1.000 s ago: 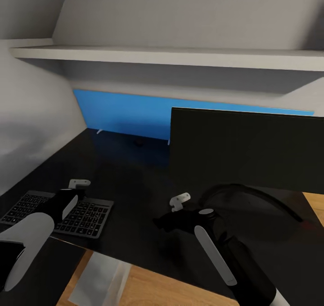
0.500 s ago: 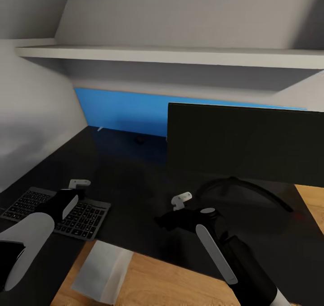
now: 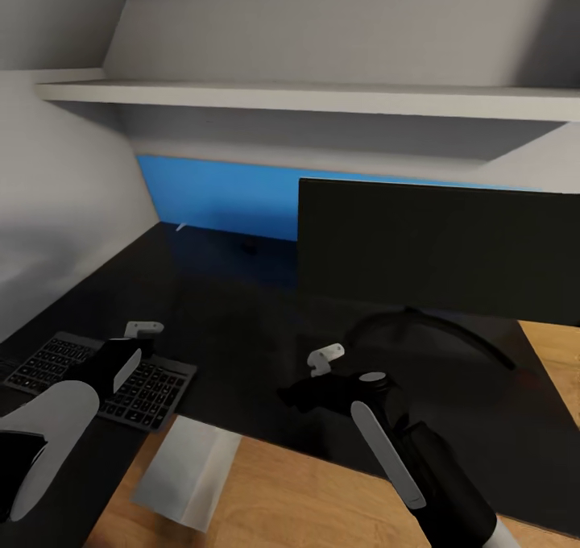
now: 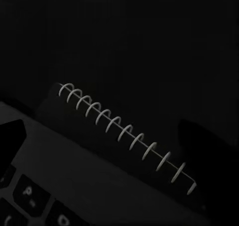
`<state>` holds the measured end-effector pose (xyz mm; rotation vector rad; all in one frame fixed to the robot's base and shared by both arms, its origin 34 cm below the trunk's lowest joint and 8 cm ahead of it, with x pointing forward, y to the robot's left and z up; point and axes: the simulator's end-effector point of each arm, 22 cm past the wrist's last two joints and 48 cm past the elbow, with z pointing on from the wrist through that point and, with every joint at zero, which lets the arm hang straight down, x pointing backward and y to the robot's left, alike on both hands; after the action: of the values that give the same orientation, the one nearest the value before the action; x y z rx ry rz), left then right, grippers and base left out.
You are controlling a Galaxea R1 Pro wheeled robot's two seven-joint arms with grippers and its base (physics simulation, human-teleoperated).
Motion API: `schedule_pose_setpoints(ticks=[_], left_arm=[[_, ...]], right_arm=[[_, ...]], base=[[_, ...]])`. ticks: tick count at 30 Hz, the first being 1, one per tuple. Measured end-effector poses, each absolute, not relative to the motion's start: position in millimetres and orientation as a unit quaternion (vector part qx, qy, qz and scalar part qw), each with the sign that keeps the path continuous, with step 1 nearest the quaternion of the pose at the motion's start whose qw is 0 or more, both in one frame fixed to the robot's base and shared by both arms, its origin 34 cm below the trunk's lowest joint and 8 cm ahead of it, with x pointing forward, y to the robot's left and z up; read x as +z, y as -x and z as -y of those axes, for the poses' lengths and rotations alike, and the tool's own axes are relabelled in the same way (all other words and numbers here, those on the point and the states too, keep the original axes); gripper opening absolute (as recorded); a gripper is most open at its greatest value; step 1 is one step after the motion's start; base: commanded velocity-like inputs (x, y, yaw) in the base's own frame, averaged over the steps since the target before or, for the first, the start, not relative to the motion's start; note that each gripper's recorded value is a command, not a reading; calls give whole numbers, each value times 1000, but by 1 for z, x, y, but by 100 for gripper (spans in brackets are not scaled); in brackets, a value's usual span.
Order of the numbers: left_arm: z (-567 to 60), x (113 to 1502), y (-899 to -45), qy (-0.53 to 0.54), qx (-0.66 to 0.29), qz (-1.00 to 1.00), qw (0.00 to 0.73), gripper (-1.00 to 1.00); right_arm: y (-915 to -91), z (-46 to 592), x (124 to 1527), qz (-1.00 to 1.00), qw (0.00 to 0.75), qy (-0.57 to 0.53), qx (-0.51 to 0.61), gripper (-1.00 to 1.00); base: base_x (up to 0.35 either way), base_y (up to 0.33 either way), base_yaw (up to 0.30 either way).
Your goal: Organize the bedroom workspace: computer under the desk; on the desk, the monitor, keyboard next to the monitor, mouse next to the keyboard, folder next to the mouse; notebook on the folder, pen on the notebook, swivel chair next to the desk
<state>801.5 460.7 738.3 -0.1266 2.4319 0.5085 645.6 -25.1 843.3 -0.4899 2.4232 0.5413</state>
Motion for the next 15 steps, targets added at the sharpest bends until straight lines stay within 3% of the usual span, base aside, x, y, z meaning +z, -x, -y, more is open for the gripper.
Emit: schedule_pose_setpoints(ticks=[6, 15], left_arm=[[-461, 738, -801, 49, 194, -926, 321, 100], [-459, 739, -802, 48, 193, -925, 323, 100]], right_arm=[[-646, 25, 843, -913, 301, 184, 204, 100], [-645, 25, 844, -913, 301, 185, 204, 100]], base=[[-261, 0, 0], [-59, 0, 0]])
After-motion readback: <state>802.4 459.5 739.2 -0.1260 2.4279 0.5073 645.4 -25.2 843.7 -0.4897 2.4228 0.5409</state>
